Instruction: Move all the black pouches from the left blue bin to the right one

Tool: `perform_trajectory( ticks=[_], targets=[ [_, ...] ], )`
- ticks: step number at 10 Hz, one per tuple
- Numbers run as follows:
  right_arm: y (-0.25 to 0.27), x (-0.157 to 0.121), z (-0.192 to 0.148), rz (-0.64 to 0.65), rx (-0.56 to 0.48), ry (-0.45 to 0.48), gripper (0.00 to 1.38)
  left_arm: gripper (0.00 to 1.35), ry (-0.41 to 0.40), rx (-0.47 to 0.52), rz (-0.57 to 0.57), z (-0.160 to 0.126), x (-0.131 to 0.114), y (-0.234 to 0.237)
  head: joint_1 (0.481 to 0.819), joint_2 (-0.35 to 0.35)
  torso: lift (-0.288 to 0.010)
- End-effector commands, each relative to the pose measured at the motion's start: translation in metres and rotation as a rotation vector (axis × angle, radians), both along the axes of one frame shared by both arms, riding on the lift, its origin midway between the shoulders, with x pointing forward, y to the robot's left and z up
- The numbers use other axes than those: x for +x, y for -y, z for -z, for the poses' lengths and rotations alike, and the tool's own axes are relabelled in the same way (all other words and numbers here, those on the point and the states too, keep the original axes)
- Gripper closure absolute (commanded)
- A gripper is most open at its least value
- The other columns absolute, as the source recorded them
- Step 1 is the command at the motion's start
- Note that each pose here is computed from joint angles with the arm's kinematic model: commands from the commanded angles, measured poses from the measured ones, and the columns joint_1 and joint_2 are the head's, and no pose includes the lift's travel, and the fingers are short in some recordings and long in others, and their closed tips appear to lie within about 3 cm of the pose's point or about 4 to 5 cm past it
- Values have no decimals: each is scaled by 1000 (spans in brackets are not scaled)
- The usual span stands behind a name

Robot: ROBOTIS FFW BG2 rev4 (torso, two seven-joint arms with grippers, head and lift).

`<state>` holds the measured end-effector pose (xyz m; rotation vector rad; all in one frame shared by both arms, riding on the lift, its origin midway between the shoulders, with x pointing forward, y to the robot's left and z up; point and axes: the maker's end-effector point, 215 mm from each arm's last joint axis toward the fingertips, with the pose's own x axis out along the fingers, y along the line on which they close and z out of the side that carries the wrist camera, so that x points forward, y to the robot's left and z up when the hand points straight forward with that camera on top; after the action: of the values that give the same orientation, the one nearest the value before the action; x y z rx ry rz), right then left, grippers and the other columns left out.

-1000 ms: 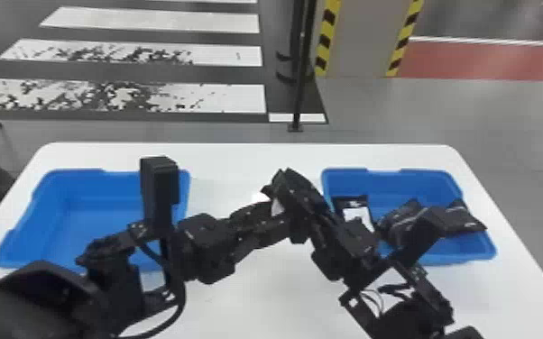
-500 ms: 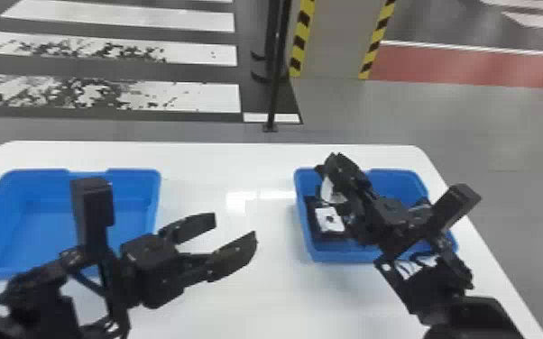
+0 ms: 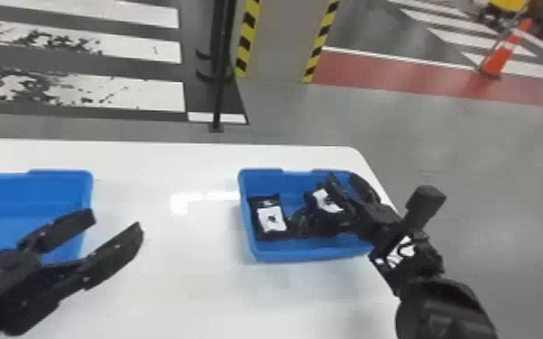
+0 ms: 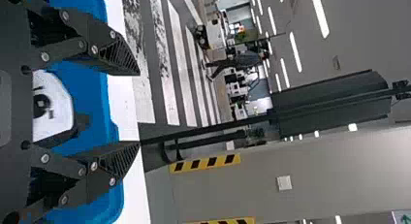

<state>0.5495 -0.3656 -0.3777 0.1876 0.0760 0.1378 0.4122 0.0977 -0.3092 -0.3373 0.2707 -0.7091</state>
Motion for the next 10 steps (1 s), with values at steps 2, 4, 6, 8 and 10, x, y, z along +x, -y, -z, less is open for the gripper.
perform_trajectory(
  ticks=[2,4,6,8,10],
  targets=[
    [-12,-59,-28,18,-131,71,173,208,83,66,-175,2,-1,-78,695,-278,-140],
    [-44,-134,-65,21,-224,114,186,214,105,122,-255,15,-25,-113,695,-220,-140],
    [-65,-193,-91,27,-297,118,186,214,81,260,-382,42,-54,-167,695,-149,-140],
    [-75,-223,-90,-3,-334,84,188,214,166,361,-487,28,-72,-200,695,-48,-140],
    [-73,-221,-86,2,-333,86,188,214,249,480,-542,-13,-79,-209,695,15,-140]
  ],
)
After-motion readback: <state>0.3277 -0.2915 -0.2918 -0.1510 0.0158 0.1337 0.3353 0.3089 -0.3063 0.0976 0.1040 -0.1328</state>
